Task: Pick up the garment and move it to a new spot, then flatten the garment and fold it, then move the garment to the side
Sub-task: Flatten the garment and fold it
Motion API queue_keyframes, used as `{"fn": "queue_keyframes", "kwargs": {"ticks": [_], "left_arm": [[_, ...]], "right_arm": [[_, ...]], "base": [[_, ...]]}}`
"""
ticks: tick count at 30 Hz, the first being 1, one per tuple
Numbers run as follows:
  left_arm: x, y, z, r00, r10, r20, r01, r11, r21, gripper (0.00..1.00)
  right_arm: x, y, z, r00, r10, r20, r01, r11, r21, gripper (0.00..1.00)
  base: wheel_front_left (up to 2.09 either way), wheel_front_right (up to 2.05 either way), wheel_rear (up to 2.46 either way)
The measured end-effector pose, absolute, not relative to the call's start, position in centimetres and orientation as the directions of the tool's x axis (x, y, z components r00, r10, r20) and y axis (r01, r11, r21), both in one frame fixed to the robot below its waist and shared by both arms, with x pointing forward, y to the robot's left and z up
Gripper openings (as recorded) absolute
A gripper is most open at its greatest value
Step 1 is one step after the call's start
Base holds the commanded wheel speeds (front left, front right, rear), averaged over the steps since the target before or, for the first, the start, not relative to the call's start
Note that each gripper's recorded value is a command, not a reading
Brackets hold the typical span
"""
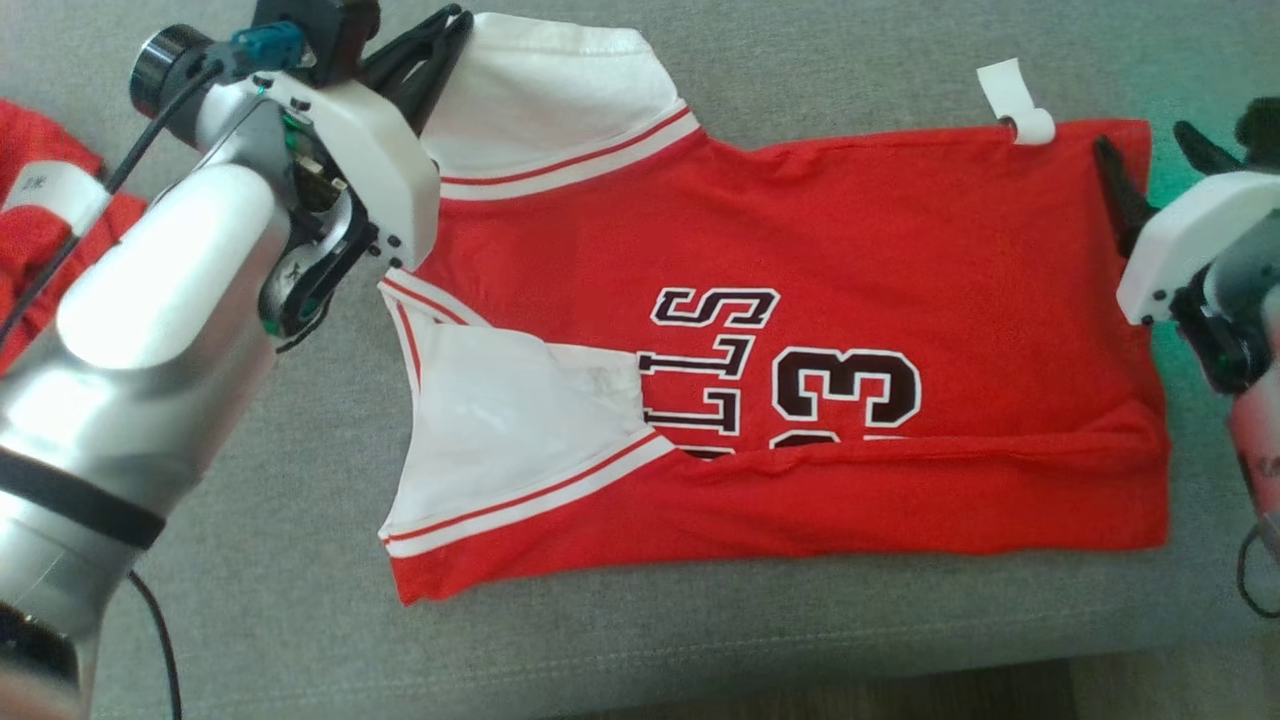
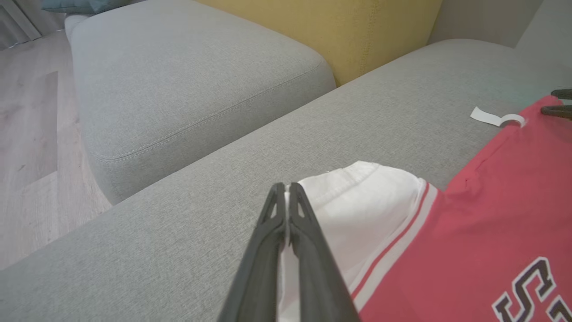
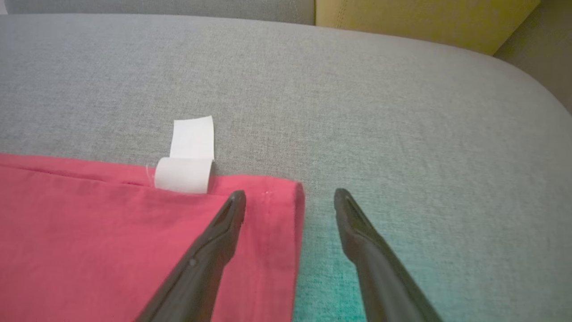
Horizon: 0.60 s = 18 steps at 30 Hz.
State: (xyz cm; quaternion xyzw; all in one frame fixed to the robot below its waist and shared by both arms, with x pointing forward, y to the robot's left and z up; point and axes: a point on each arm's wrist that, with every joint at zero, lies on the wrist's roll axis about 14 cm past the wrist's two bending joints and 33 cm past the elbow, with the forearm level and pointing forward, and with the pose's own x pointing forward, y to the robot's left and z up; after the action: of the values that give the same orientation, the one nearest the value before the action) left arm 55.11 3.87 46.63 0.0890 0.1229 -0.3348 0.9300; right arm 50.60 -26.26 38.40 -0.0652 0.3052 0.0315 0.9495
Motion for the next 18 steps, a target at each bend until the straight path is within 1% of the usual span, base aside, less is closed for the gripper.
{"fn": "queue_keyframes", "kwargs": {"ticks": [11, 12, 13, 18], "left_arm": [[55.2, 3.7, 45.5, 0.736, -0.601, -0.31, 0.648, 0.758, 0.069, 0.0], [55.2, 3.7, 45.4, 0.737, -0.6, -0.311, 0.647, 0.759, 0.067, 0.0], [55.2, 3.6, 45.3, 0.735, -0.602, -0.311, 0.649, 0.758, 0.066, 0.0], [55.7, 3.8, 45.1, 0.748, -0.588, -0.309, 0.634, 0.77, 0.07, 0.0]], "right_arm": [[51.3, -26.8, 36.3, 0.751, 0.005, -0.661, -0.139, 0.979, -0.15, 1.0], [51.5, -26.9, 36.3, 0.751, 0.004, -0.66, -0.134, 0.98, -0.147, 0.6], [51.7, -27.0, 36.4, 0.751, 0.002, -0.66, -0.128, 0.981, -0.143, 0.0], [52.0, -26.8, 36.3, 0.762, 0.012, -0.648, -0.123, 0.984, -0.127, 0.0]], "base": [[0.0, 0.0, 0.0], [0.0, 0.0, 0.0], [0.0, 0.0, 0.0], [0.0, 0.0, 0.0]]}}
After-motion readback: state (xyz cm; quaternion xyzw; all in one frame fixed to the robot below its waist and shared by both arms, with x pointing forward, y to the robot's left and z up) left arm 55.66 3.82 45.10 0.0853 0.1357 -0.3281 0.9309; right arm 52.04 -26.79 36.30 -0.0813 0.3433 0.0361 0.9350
